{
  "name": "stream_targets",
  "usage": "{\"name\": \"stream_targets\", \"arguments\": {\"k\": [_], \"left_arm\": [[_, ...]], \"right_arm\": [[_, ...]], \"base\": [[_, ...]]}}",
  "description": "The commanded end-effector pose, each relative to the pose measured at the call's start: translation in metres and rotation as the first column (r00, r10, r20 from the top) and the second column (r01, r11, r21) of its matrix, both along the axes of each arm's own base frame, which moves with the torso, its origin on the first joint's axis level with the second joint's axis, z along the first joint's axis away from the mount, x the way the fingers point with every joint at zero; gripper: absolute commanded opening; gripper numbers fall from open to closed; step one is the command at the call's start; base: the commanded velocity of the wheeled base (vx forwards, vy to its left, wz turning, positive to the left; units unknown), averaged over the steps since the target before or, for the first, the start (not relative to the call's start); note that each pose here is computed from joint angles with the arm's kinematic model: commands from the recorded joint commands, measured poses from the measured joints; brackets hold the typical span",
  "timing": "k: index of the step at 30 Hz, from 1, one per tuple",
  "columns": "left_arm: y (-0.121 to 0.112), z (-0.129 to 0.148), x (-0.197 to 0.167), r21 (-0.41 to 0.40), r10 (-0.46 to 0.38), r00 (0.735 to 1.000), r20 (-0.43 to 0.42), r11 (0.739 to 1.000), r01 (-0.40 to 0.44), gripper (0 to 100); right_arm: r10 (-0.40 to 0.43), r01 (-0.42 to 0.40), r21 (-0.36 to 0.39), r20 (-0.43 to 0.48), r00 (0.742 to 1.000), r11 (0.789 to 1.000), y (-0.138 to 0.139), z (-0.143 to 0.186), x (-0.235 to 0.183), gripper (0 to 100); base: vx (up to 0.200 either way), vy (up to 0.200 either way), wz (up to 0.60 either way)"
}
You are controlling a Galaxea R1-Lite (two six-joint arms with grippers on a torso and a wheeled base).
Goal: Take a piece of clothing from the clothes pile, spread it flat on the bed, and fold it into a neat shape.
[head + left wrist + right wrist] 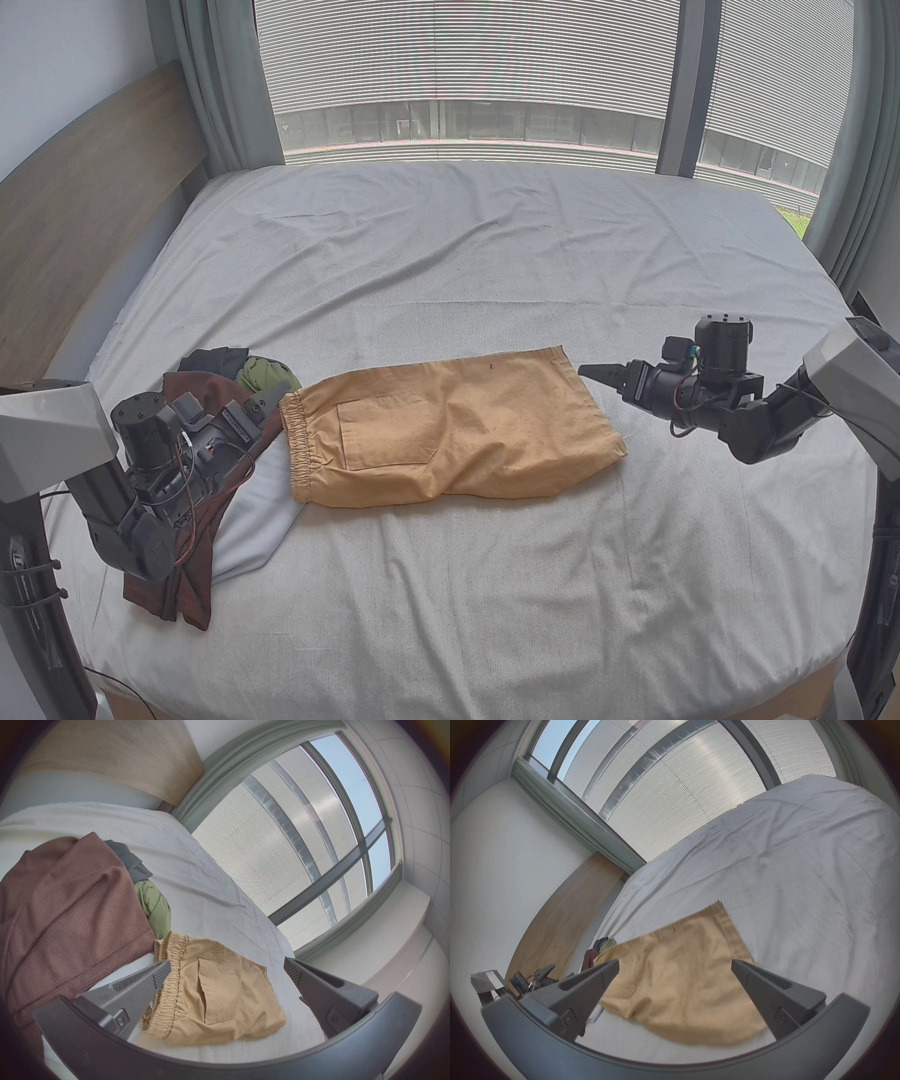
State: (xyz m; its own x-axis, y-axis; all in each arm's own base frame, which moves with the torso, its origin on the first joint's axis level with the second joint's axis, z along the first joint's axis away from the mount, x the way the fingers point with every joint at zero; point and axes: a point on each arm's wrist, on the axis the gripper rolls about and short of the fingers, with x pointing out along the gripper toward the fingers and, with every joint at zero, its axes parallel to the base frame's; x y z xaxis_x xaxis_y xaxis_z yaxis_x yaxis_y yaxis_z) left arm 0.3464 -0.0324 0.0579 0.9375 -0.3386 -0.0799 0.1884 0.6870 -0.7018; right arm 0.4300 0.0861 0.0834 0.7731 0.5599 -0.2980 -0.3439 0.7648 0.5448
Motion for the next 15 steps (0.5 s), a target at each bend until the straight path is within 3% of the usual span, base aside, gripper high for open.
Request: {"name": "stream_targets", "arguments": {"k": [1,5,6,15], "left_arm": [[-0.01,0.004,-0.013,0.09,-0.048,0.999,0.019,0.995,0.047,100],[-0.012,0.002,-0.015,0.099,-0.057,0.998,0.014,0.994,0.055,100],[-0.012,0.002,-0.016,0.099,-0.057,0.998,0.02,0.994,0.055,100],[-0.015,-0.002,-0.017,0.1,-0.066,0.998,0.006,0.993,0.065,100]], "right_arm": [[0.022,-0.023,-0.009,-0.025,0.999,1.0,0.002,0.006,-0.042,100],[0.028,-0.028,-0.011,-0.044,0.999,1.0,0.004,-0.002,-0.045,100],[0.038,-0.04,-0.018,-0.071,0.997,0.999,0.009,-0.018,-0.05,100],[0.047,-0.053,-0.039,-0.129,0.99,0.998,0.022,-0.056,-0.049,100]], "base": [[0.0,0.0,0.0],[0.0,0.0,0.0],[0.0,0.0,0.0],[0.0,0.0,0.0]]}}
